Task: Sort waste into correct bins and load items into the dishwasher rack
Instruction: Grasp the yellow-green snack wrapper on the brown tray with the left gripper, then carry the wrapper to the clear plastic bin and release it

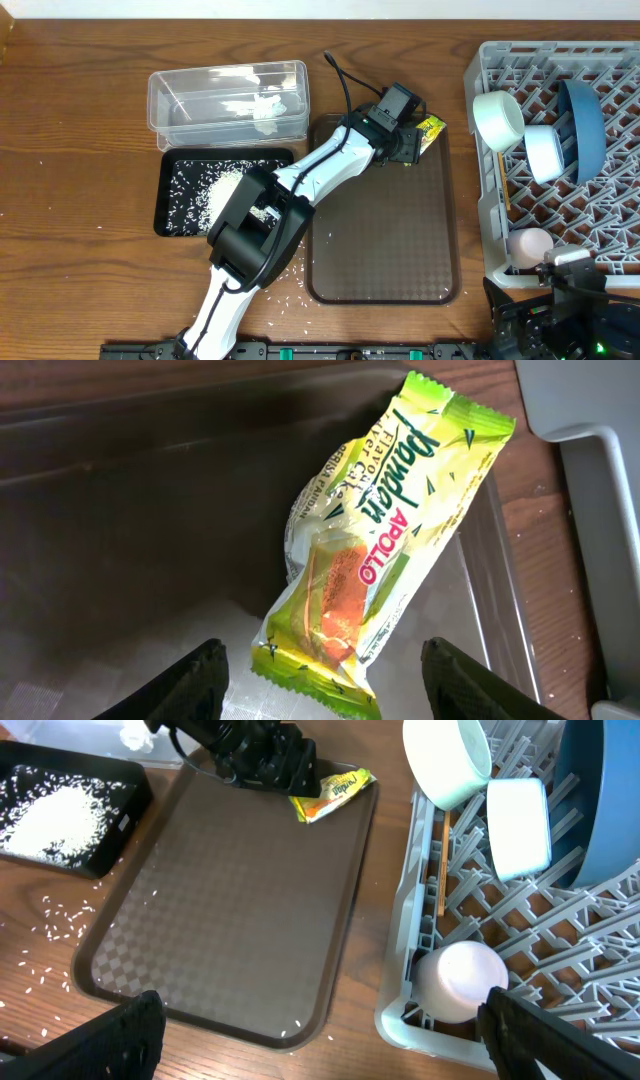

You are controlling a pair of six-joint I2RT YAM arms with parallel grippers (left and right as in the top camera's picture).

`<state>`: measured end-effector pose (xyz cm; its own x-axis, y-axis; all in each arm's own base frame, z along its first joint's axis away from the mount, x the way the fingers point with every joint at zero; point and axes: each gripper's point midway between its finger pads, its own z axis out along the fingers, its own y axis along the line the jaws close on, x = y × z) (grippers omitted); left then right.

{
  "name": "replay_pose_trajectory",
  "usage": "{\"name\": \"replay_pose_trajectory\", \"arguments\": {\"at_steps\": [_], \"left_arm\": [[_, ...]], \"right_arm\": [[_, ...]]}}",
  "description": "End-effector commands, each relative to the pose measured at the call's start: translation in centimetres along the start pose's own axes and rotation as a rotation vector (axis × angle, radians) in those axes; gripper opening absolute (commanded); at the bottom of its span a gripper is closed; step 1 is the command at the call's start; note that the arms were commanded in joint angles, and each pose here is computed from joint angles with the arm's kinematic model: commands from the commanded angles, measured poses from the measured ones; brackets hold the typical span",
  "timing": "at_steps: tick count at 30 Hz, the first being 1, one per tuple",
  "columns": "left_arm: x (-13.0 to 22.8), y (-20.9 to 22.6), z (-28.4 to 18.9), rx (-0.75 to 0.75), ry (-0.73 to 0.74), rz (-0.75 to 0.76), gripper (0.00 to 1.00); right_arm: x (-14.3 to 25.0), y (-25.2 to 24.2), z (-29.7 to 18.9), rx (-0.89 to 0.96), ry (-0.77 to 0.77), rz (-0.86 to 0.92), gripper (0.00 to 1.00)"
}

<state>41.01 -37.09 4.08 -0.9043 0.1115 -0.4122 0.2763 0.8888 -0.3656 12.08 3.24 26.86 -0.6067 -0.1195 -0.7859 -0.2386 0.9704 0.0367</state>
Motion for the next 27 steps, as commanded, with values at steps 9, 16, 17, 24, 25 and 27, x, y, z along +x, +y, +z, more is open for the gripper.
{"name": "replay_pose_trajectory", "arguments": {"at_steps": [9, 16, 17, 24, 25, 27], "left_arm": [[0.7, 0.8, 1.4, -0.010, 0.023, 0.007, 0.62], [2.4, 1.9, 2.6, -0.042, 0.081, -0.002, 0.62], [2.4, 2.0, 2.6, -0.042, 0.081, -0.003, 0.62], [1.3, 1.3, 2.5, -0.015, 0.041, 0.003, 0.21], [1.0, 1.3, 2.4, -0.013, 0.034, 0.002, 0.14], [0.1, 1.3, 1.7, -0.007, 0.013, -0.004, 0.06]], "right_arm": [[-0.2, 0.1, -0.2, -0.006, -0.010, -0.018, 0.99], [-0.2, 0.1, -0.2, -0.006, -0.010, -0.018, 0.99], [-0.2, 0.1, -0.2, -0.006, -0.010, -0.018, 0.99], [-0.2, 0.1, -0.2, -0.006, -0.010, -0.018, 0.99], [-0.2, 0.1, -0.2, -0.006, -0.010, -0.018, 0.99], [-0.2, 0.1, -0.2, -0.006, -0.010, -0.018, 0.99]]}}
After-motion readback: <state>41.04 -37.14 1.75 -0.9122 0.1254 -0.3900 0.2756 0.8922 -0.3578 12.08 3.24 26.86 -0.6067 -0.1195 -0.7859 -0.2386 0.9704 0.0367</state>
